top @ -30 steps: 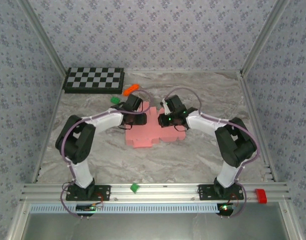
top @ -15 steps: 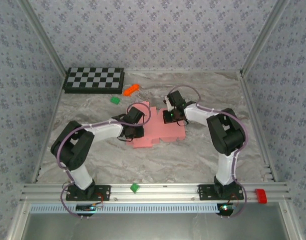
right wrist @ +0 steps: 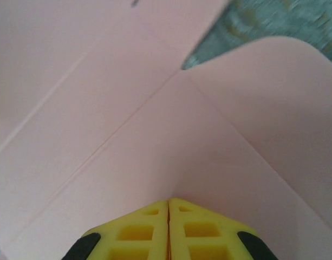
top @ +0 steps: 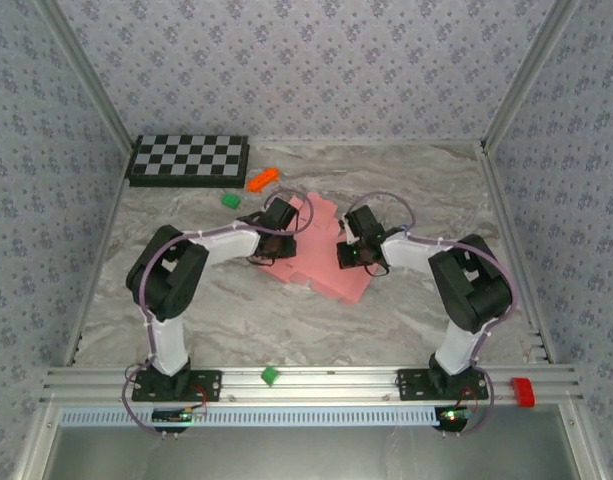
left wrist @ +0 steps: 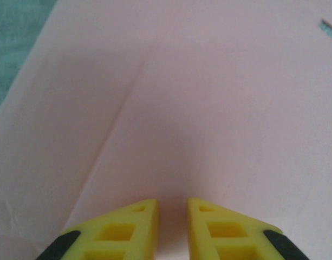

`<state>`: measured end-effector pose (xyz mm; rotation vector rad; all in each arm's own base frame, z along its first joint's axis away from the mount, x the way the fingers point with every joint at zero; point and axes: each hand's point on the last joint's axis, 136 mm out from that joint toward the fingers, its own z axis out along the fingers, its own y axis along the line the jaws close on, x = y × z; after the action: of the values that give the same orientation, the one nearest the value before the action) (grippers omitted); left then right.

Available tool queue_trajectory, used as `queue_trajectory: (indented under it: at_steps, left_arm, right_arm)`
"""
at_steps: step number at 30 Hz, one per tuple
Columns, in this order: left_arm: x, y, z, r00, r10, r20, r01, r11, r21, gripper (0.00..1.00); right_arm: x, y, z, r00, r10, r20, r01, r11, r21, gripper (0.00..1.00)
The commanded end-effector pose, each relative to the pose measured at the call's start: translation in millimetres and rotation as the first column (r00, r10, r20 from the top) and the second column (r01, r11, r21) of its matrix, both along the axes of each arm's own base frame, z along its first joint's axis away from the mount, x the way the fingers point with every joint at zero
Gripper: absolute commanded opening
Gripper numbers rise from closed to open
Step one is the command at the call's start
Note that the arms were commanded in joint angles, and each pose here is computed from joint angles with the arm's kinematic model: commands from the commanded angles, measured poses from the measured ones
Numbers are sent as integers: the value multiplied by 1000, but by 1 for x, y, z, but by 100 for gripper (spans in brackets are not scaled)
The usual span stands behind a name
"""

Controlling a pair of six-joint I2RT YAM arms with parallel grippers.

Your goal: Fold the paper box

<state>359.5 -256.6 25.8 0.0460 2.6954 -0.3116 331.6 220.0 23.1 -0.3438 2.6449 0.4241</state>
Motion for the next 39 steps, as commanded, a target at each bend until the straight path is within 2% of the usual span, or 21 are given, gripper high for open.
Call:
queue_trajectory:
  at_steps: [1, 8, 15, 19, 26, 28, 30, 35, 39]
  left_arm:
    - [-6, -10, -23, 993, -91, -78, 93, 996, 16, 24]
    - [10, -36, -19, 979, -187, -76, 183, 981, -56, 34]
    - [23, -58, -12, 966, -253, -60, 246, 964, -101, 36]
    - [30, -61, 10, 965, -260, -24, 256, 962, -100, 38]
    - [45, -45, 57, 977, -200, 77, 206, 975, -85, 43]
    - [52, -39, 67, 979, -178, 99, 187, 978, -90, 49]
    - [58, -32, 73, 983, -151, 109, 160, 984, -83, 50]
    - [76, -20, 76, 986, -105, 132, 114, 992, -61, 61]
    - [93, -10, 66, 992, -61, 109, 65, 997, -35, 63]
  right_arm:
    - [-54, 15, -24, 987, 50, -156, -47, 999, 20, 9]
    - [-72, 50, -18, 990, 71, -126, -60, 995, 84, 10]
    - [-74, 85, -5, 994, 84, -76, -71, 985, 160, 10]
    - [-65, 87, 18, 998, 55, -8, -53, 983, 174, 10]
    - [-31, 74, 48, 998, 11, 58, -21, 984, 178, 11]
    - [-19, 70, 52, 998, -3, 61, -8, 983, 182, 10]
    - [-6, 66, 54, 998, -23, 66, 10, 983, 184, 10]
    - [26, 58, 49, 997, -56, 46, 47, 981, 191, 9]
    - [43, 63, 41, 998, -49, 31, 42, 978, 205, 7]
